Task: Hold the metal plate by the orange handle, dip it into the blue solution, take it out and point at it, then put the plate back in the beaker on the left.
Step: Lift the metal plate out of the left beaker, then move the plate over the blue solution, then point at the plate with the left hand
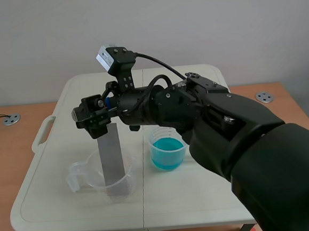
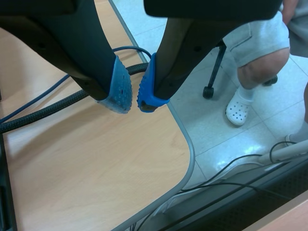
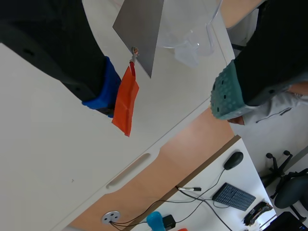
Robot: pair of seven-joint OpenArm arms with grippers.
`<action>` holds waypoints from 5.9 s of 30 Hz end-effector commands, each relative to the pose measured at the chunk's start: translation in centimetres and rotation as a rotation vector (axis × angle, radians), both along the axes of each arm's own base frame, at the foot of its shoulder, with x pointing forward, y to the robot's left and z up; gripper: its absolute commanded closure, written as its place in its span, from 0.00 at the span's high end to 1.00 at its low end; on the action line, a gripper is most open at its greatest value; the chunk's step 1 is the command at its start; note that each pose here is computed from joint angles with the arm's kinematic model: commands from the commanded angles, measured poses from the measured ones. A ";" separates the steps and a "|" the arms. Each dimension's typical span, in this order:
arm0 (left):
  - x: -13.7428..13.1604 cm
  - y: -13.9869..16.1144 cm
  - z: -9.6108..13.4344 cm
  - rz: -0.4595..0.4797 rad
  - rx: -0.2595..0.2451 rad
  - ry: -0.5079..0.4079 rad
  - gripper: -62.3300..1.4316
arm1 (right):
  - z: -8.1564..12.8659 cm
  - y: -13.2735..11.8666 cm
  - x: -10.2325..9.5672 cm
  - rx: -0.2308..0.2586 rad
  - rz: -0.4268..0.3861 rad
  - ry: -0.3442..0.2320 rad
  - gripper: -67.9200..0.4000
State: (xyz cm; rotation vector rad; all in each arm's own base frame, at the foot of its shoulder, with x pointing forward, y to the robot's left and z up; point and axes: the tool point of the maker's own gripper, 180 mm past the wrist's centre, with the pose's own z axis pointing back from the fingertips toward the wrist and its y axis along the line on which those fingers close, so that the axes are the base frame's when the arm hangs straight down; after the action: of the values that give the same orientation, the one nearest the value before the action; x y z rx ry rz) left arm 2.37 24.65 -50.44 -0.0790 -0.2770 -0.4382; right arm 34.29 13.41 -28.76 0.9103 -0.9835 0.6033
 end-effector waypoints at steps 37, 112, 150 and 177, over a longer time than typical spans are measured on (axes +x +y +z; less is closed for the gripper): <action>0.6 -0.4 0.3 -0.002 -0.014 -0.021 0.17 | 5.4 0.0 -3.9 0.180 0.206 -0.219 0.02; 16.6 1.2 21.3 -0.029 -0.074 -0.664 0.17 | 19.0 -13.6 -3.2 0.062 0.101 -0.719 0.02; 28.4 -22.1 23.7 -0.479 -0.367 -0.890 0.17 | 18.2 -13.0 -3.0 0.074 0.122 -0.681 0.02; 30.6 -22.9 22.2 -0.490 -0.307 -0.887 0.17 | 18.3 -13.0 -3.0 0.083 0.121 -0.677 0.02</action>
State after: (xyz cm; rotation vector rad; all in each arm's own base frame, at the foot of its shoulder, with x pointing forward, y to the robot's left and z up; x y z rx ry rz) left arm 32.74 1.99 -29.25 -0.2465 -1.1794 -0.9111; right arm 31.34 0.46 -11.52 0.8325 -1.5435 1.0114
